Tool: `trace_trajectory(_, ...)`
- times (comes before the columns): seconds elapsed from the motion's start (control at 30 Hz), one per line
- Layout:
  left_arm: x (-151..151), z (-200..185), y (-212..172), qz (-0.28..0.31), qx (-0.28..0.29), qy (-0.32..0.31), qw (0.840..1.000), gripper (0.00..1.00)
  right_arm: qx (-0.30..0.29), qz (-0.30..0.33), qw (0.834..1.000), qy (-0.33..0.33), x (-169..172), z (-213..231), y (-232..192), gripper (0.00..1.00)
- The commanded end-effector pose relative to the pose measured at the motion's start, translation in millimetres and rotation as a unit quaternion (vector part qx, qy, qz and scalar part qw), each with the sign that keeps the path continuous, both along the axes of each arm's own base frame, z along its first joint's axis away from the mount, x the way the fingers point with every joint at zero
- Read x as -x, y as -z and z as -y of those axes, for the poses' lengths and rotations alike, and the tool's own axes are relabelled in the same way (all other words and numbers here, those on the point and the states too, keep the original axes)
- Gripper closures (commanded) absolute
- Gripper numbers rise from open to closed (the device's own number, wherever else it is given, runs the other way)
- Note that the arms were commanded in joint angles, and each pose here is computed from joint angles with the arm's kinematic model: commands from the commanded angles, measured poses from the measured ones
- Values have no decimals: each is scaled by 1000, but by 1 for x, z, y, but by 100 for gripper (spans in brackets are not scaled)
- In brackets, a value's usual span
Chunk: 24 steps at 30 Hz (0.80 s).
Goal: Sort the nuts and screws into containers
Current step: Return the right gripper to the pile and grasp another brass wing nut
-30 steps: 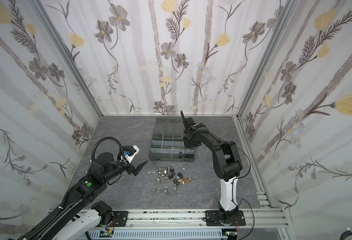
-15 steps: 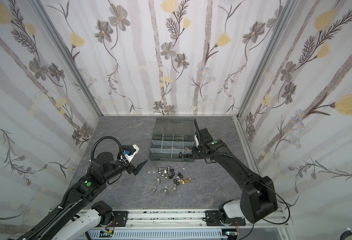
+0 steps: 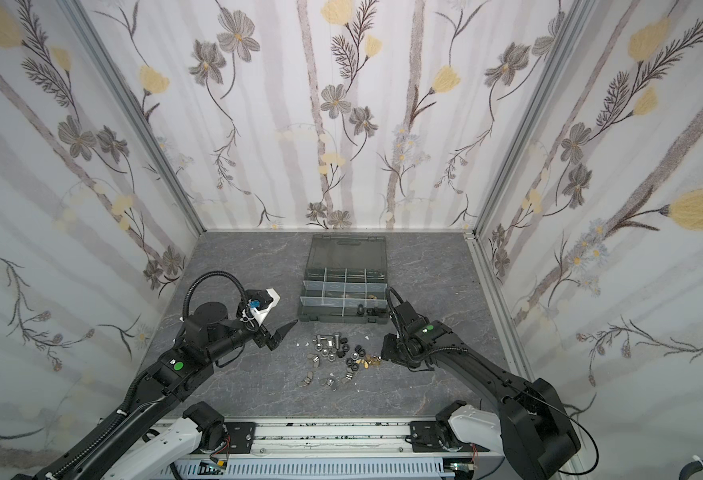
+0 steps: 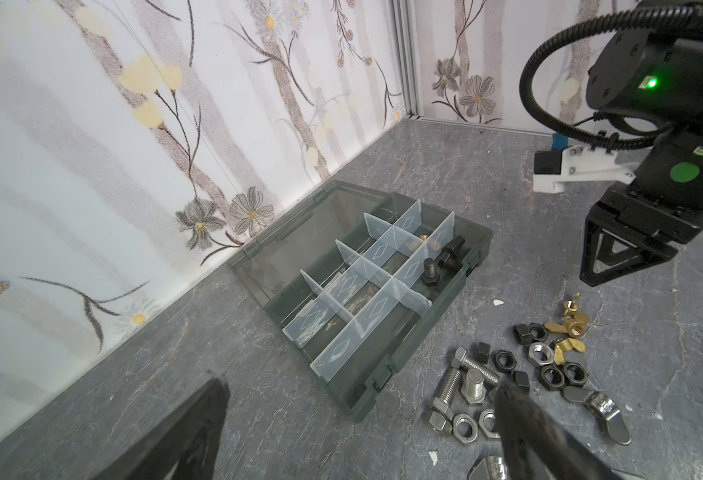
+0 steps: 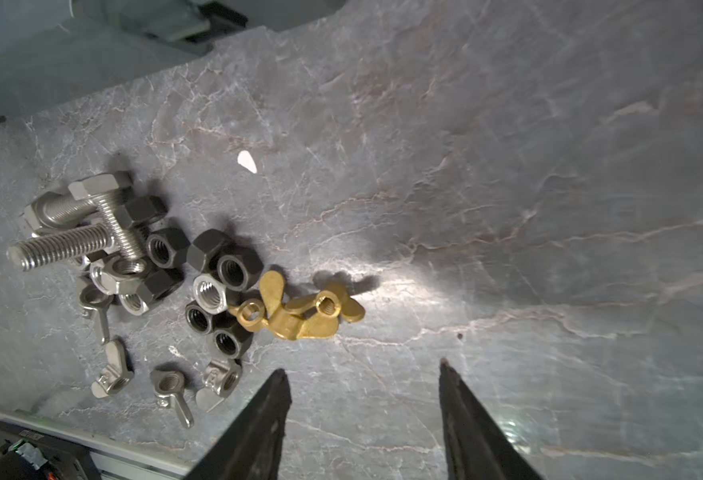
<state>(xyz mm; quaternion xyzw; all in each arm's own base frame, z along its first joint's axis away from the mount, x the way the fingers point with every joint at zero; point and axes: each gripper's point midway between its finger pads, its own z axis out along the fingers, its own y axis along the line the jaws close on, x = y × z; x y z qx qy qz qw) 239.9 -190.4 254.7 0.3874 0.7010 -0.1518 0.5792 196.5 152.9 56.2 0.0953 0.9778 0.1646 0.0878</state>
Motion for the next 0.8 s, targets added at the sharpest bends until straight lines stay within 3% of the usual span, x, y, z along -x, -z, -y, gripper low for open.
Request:
trace_trajectory(0.0, 0, 3, -8, 15, 10, 5, 1000, 0, -29, -5, 999, 21, -9, -17, 2, 39)
trace_trajectory(0.13, 0, 2, -6, 15, 8, 4, 1000, 0, -16, -21, 1000, 11, -9, -22, 12, 39)
trace_trajectory(0.33, 0, -1, -4, 18, 3, -1, 1000, 0, 59, -32, 998, -15, -7, -6, 25, 41)
trace_trajectory(0.77, 0, -2, -2, 17, 0, -5, 1000, 0, 68, -42, 996, -49, -7, -16, 40, 43)
